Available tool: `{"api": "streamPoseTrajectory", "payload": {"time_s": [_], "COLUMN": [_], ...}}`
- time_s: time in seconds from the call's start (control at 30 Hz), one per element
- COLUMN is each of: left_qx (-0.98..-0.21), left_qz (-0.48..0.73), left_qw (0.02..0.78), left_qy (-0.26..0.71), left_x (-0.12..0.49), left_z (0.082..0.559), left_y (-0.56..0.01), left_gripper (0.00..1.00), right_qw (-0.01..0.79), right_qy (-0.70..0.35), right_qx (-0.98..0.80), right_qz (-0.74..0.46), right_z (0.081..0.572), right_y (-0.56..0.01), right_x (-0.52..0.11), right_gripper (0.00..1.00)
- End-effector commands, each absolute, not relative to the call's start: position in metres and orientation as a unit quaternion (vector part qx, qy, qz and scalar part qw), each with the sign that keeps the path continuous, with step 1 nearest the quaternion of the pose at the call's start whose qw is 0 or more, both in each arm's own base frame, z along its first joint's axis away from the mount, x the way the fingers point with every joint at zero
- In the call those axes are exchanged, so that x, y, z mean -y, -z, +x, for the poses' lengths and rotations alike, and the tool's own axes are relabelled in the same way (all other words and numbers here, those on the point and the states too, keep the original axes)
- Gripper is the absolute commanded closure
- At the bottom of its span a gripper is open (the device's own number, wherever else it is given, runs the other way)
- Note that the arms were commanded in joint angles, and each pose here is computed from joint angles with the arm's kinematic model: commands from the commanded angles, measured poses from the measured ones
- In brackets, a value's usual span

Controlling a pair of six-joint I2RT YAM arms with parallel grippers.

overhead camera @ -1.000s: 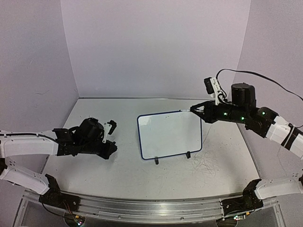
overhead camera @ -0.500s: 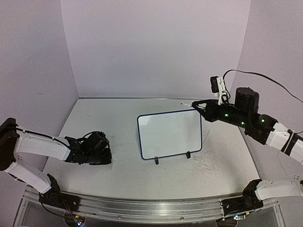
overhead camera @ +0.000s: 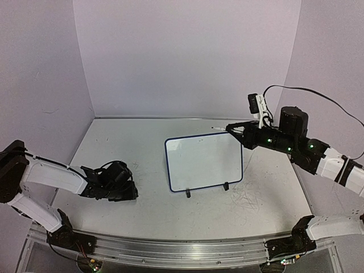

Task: Write a sentence on the whiteboard
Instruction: Place the pen cap at the center of the board, then pass from the right arm to the left

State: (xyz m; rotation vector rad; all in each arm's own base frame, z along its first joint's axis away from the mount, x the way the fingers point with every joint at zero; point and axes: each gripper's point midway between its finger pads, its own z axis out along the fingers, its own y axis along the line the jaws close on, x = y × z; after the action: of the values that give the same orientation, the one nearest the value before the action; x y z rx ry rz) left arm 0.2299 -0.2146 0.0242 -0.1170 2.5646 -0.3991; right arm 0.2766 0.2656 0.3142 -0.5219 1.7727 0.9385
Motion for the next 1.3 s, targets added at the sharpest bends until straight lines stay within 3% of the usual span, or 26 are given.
{"api": "streamPoseTrajectory", "payload": {"time_s": [0.0,0.13,0.3,0.43,0.7,0.87,1.1,1.27], "left_qx": [-0.927,-0.887,-0.769,-0.707,-0.64,-0.606,-0.604,-0.606], "left_qz": [-0.044,0.021,0.191,0.301,0.411,0.458,0.455,0.451], "left_qw": [0.313,0.358,0.43,0.41,0.319,0.266,0.267,0.272], "left_qy": [0.201,0.292,0.432,0.491,0.566,0.593,0.598,0.596], "left_x": [0.223,0.254,0.306,0.345,0.388,0.408,0.412,0.415], "left_z": [0.238,0.241,0.22,0.2,0.167,0.141,0.141,0.146], "left_y": [-0.071,-0.147,-0.265,-0.298,-0.292,-0.288,-0.286,-0.286], "left_gripper": [0.4,0.32,0.24,0.24,0.27,0.35,0.5,0.49], "right_qw": [0.514,0.487,0.434,0.385,0.341,0.337,0.328,0.309], "right_qy": [-0.41,-0.435,-0.471,-0.51,-0.554,-0.555,-0.561,-0.566], "right_qx": [-0.714,-0.703,-0.681,-0.656,-0.625,-0.626,-0.622,-0.619], "right_qz": [-0.242,-0.283,-0.355,-0.401,-0.431,-0.431,-0.438,-0.449], "right_z": [0.269,0.26,0.243,0.221,0.196,0.197,0.195,0.189], "right_y": [-0.321,-0.313,-0.3,-0.293,-0.301,-0.299,-0.298,-0.293], "right_x": [-0.274,-0.293,-0.331,-0.358,-0.37,-0.373,-0.377,-0.381], "right_gripper": [1.0,1.0,1.0,1.0,1.0,1.0,1.0,1.0]}}
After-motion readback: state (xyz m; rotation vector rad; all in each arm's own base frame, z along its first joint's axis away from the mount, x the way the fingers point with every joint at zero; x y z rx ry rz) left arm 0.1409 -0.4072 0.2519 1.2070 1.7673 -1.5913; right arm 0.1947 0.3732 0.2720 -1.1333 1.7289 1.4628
